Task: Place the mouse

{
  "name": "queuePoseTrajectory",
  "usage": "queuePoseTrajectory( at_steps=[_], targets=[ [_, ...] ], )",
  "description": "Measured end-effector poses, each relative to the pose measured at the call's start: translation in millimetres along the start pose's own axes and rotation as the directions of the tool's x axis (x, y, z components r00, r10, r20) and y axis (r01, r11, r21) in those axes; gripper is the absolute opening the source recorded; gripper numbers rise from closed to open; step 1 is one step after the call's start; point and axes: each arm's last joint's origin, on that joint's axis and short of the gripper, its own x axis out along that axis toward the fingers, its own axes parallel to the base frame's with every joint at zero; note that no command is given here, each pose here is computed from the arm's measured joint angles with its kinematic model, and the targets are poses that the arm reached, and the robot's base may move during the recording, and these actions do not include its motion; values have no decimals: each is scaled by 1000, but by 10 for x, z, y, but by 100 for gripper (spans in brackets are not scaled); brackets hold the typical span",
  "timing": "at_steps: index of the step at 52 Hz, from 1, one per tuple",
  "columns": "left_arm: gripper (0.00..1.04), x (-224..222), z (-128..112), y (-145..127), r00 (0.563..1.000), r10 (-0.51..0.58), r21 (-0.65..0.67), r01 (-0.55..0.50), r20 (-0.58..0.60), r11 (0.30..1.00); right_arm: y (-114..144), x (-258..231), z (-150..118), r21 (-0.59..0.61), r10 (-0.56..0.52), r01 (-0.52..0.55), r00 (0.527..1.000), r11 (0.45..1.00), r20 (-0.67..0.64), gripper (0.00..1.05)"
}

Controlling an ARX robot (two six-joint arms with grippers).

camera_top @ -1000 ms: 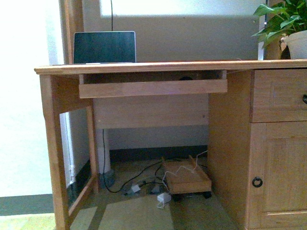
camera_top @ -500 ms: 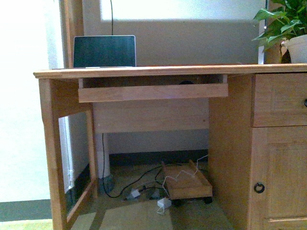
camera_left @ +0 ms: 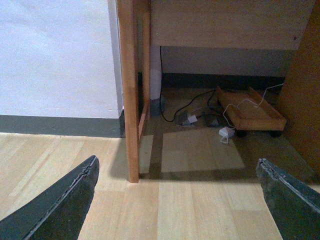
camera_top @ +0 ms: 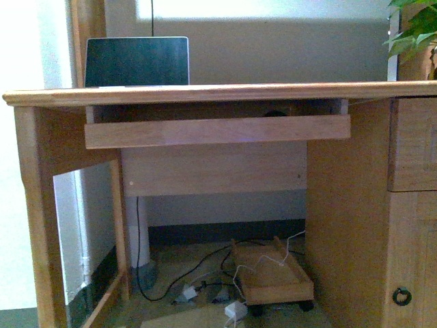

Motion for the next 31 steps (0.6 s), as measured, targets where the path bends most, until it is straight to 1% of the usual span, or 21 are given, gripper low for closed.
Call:
queuePoseTrajectory(
  at_steps=[31],
  targets=[
    [97,0,0,0,1000,0,0,0,0,1000,0,0,0,0,0,0,1000,1000,0,97]
  ],
)
